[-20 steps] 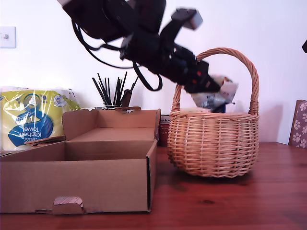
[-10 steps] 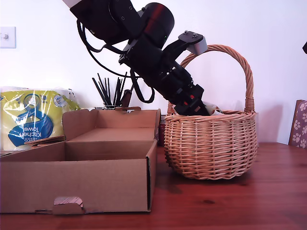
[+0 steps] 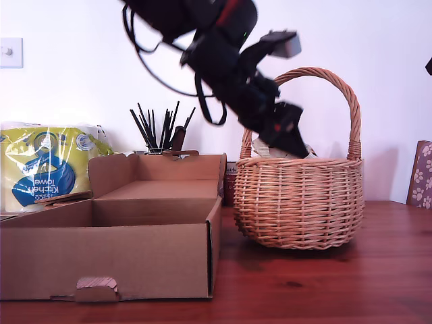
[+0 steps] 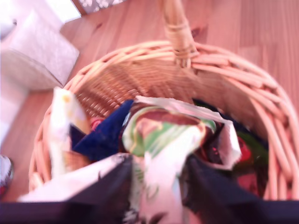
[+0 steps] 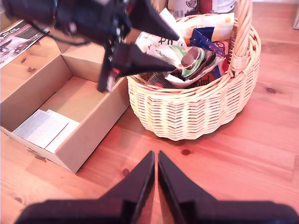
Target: Move the bags of Easter eggs from the cardboard box on the left into the woven basket on the right side.
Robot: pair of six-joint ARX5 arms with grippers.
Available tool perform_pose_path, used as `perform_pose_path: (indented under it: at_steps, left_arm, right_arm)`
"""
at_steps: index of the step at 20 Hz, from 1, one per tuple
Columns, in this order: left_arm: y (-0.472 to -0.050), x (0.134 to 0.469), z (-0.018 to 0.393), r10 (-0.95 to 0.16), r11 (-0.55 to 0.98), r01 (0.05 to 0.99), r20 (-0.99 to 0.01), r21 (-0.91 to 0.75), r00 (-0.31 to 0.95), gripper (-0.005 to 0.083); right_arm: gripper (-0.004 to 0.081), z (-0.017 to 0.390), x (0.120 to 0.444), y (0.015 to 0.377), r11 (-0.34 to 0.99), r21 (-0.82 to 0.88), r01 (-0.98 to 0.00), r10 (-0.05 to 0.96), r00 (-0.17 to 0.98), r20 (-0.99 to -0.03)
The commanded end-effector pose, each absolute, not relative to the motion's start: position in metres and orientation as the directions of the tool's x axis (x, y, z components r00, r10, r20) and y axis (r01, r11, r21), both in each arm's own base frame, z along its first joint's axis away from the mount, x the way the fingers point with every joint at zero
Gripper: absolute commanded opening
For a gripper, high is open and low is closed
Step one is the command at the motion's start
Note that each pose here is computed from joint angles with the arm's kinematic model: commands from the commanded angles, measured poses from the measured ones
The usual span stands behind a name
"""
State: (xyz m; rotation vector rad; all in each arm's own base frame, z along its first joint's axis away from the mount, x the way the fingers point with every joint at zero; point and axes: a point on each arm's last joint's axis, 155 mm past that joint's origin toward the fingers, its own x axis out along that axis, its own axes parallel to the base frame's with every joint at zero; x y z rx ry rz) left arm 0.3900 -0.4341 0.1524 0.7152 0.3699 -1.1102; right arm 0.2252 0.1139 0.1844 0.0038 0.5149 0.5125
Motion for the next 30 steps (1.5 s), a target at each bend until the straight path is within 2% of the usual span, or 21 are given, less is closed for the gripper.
perform_pose_path:
  at_steps: [1, 3, 4, 6, 8, 9, 12, 14, 18, 20, 24, 30]
  left_arm:
    - [-0.435, 0.38, 0.149, -0.657, 0.232, 0.928, -0.656, 0.293, 0.371, 0.0516]
    - [-0.427, 0.372, 0.159, -0.626, 0.22, 0.94, -0.702, 0.26, 0.34, 0.0493]
    - [-0.421, 0.367, 0.163, -0.609, 0.216, 0.946, -0.724, 0.241, 0.323, 0.0449]
    - [-0.41, 0.356, 0.17, -0.578, 0.227, 0.954, -0.761, 0.197, 0.295, 0.0287]
    - [-0.4, 0.346, 0.177, -0.562, 0.278, 0.951, -0.78, 0.138, 0.277, 0.003]
    - [-0.396, 0.344, 0.182, -0.559, 0.31, 0.944, -0.782, 0.113, 0.277, -0.0018]
    - [-0.394, 0.353, 0.202, -0.589, 0.443, 0.896, -0.74, 0.041, 0.325, -0.002]
    - [-0.395, 0.362, 0.211, -0.599, 0.51, 0.86, -0.704, 0.032, 0.381, -0.002]
    - [-0.39, 0.371, 0.199, -0.588, 0.57, 0.82, -0.676, 0.042, 0.444, -0.002]
    - [-0.378, 0.375, 0.191, -0.589, 0.607, 0.794, -0.65, 0.036, 0.48, -0.002]
    - [-0.337, 0.375, 0.186, -0.604, 0.689, 0.725, -0.552, 0.0, 0.575, -0.002]
    - [-0.229, 0.357, 0.198, -0.537, 0.815, 0.579, -0.408, -0.027, 0.738, -0.002]
  right_arm:
    - [-0.0012, 0.188, 0.226, 0.115, 0.873, 0.127, -0.471, 0.473, 0.753, -0.457]
    - [-0.0012, 0.19, 0.227, 0.115, 0.872, 0.125, -0.473, 0.474, 0.756, -0.45]
    - [-0.0012, 0.191, 0.228, 0.115, 0.872, 0.125, -0.473, 0.475, 0.758, -0.447]
    - [-0.0012, 0.191, 0.228, 0.115, 0.872, 0.124, -0.473, 0.475, 0.758, -0.447]
    - [-0.0012, 0.189, 0.228, 0.116, 0.873, 0.126, -0.472, 0.474, 0.755, -0.453]
    - [-0.0012, 0.188, 0.229, 0.116, 0.873, 0.127, -0.471, 0.473, 0.754, -0.456]
    - [-0.0012, 0.194, 0.238, 0.116, 0.879, 0.116, -0.463, 0.464, 0.773, -0.432]
    - [-0.0012, 0.207, 0.253, 0.109, 0.903, 0.077, -0.422, 0.418, 0.825, -0.38]
    - [-0.0012, 0.23, 0.277, 0.103, 0.927, 0.031, -0.374, 0.368, 0.892, -0.261]
    - [-0.0012, 0.224, 0.285, 0.101, 0.932, 0.017, -0.363, 0.354, 0.898, -0.259]
    - [-0.0012, 0.212, 0.295, 0.086, 0.948, 0.022, -0.316, 0.313, 0.921, -0.231]
    - [-0.0012, 0.192, 0.301, 0.067, 0.965, 0.029, -0.262, 0.262, 0.944, -0.202]
